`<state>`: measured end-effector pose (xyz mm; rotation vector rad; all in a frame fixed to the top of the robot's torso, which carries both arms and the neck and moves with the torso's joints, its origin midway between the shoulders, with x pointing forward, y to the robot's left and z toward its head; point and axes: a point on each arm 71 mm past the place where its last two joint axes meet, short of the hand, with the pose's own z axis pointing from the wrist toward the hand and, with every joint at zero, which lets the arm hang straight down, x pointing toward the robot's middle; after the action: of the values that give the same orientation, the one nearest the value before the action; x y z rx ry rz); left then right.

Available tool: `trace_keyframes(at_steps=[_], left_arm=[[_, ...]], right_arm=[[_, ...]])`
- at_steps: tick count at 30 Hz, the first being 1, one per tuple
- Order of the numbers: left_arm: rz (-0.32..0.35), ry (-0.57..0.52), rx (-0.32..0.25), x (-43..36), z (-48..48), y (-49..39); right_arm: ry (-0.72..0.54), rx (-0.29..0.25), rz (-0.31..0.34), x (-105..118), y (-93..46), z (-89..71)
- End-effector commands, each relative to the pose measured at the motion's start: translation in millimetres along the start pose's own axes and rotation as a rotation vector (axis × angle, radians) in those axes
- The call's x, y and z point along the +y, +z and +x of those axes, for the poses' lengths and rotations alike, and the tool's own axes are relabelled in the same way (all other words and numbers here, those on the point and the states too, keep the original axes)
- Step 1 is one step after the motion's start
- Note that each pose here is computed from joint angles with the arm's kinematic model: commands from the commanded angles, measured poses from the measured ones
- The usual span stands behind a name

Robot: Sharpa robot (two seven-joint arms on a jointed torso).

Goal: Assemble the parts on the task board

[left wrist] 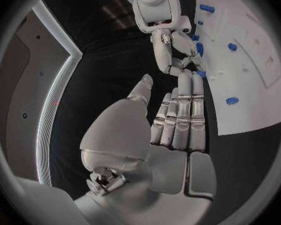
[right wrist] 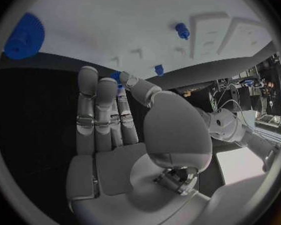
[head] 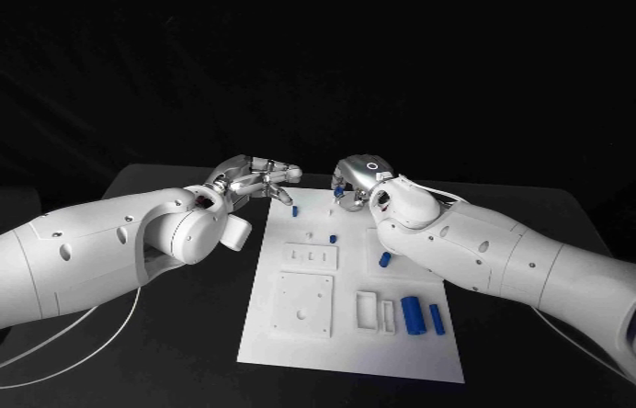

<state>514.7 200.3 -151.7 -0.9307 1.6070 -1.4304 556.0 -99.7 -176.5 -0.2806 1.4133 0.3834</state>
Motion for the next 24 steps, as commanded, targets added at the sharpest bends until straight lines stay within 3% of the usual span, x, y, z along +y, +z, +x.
trace_keyframes(at_steps=[1,24], left_arm=[[0.016,-0.007,0.019,-3.3,3.1,0.6],[0.019,-0.004,0.02,-6.1,3.2,1.8]], right_arm=[[-0.001,0.014,-0.014,2.1,0.4,2.2],[-0.011,0.039,-0.01,1.7,2.3,10.1]])
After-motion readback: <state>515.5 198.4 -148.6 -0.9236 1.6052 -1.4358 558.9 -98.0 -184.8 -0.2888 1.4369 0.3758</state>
